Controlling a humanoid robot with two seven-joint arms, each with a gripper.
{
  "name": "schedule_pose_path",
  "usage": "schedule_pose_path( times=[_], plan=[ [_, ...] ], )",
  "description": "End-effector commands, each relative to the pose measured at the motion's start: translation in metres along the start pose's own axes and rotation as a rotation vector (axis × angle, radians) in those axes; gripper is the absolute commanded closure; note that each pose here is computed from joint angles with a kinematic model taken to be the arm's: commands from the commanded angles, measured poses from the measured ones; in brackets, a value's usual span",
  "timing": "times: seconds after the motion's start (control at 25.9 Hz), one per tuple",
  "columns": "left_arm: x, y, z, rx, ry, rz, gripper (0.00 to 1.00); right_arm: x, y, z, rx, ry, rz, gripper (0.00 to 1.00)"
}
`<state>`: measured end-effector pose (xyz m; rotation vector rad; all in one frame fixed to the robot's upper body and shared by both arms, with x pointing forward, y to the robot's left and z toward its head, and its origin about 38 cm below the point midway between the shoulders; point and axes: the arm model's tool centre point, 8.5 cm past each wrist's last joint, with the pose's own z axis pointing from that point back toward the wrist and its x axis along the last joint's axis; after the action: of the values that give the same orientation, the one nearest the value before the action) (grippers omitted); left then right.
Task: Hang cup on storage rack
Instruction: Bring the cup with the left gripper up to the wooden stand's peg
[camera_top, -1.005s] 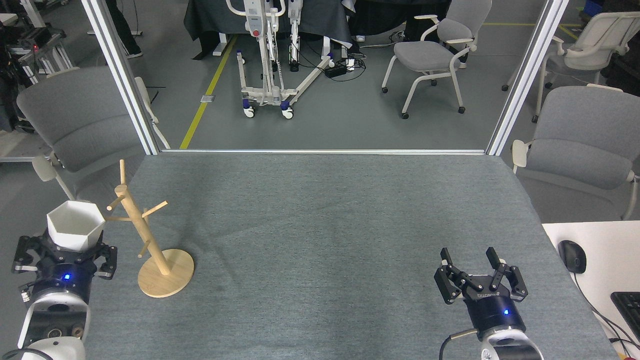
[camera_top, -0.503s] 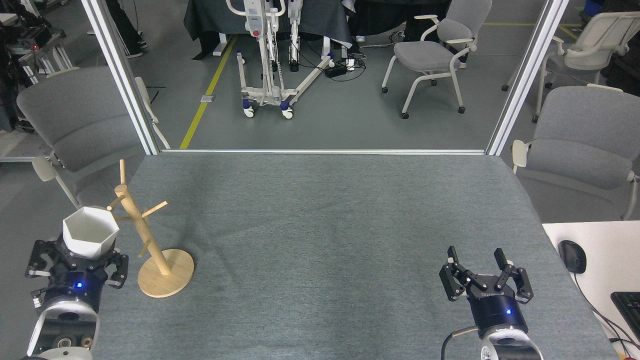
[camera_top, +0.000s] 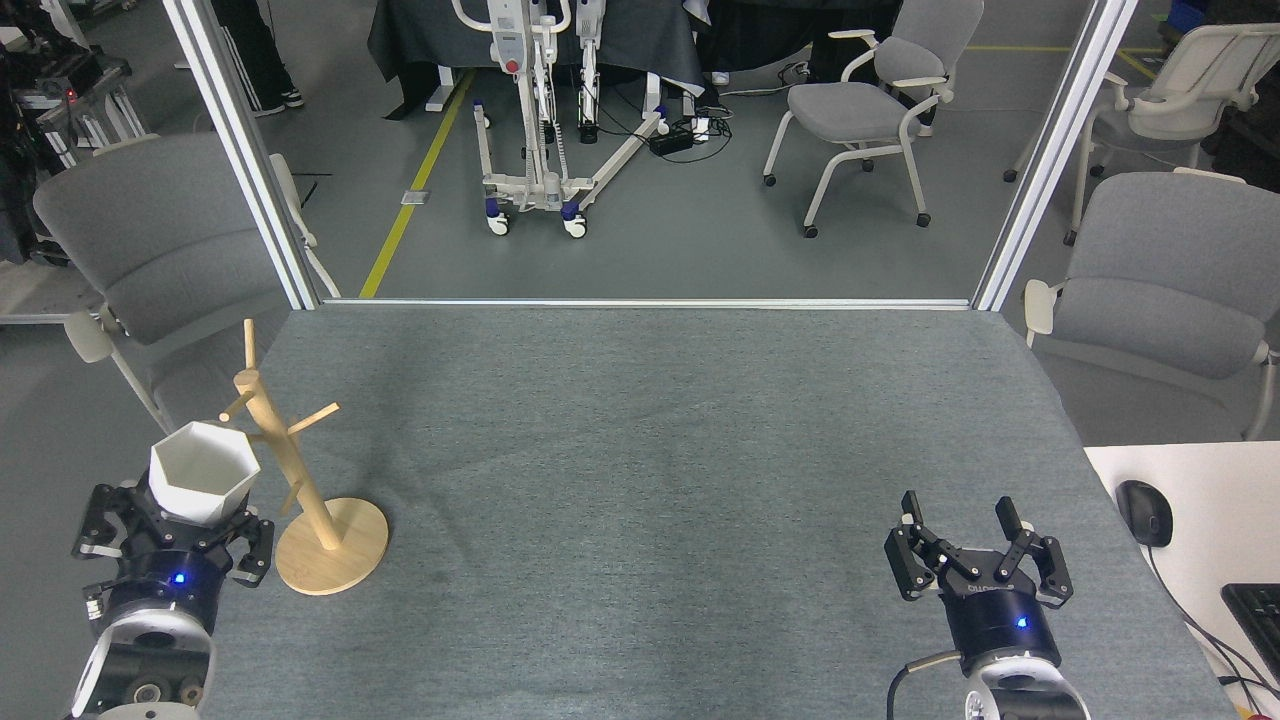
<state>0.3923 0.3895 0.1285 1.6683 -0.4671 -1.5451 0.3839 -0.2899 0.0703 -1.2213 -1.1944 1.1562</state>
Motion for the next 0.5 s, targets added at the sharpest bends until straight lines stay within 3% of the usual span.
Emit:
schedule_pose_path(
  times=[0.0, 0.23, 0.35, 0.46],
  plan=[
    [0.003, 0.002, -0.001, 0.002, -0.001, -0.01, 1.0, -0.001, 0.0, 0.0, 0.004, 0.003, 0.0, 0.0],
    [0.014, 0.005, 0.0, 0.006, -0.031, -0.014, 0.97, 0.0, 0.001, 0.0, 0.005, 0.0, 0.002, 0.0],
    [0.018, 0.006, 0.0, 0.004, -0.036, -0.014, 0.42, 0.0, 0.001, 0.0, 0.005, 0.0, 0.0, 0.0],
    [0.019, 0.006, 0.0, 0.008, -0.034, -0.009, 0.12, 0.0, 0.002, 0.001, 0.007, 0.002, -0.001, 0.0]
  ],
)
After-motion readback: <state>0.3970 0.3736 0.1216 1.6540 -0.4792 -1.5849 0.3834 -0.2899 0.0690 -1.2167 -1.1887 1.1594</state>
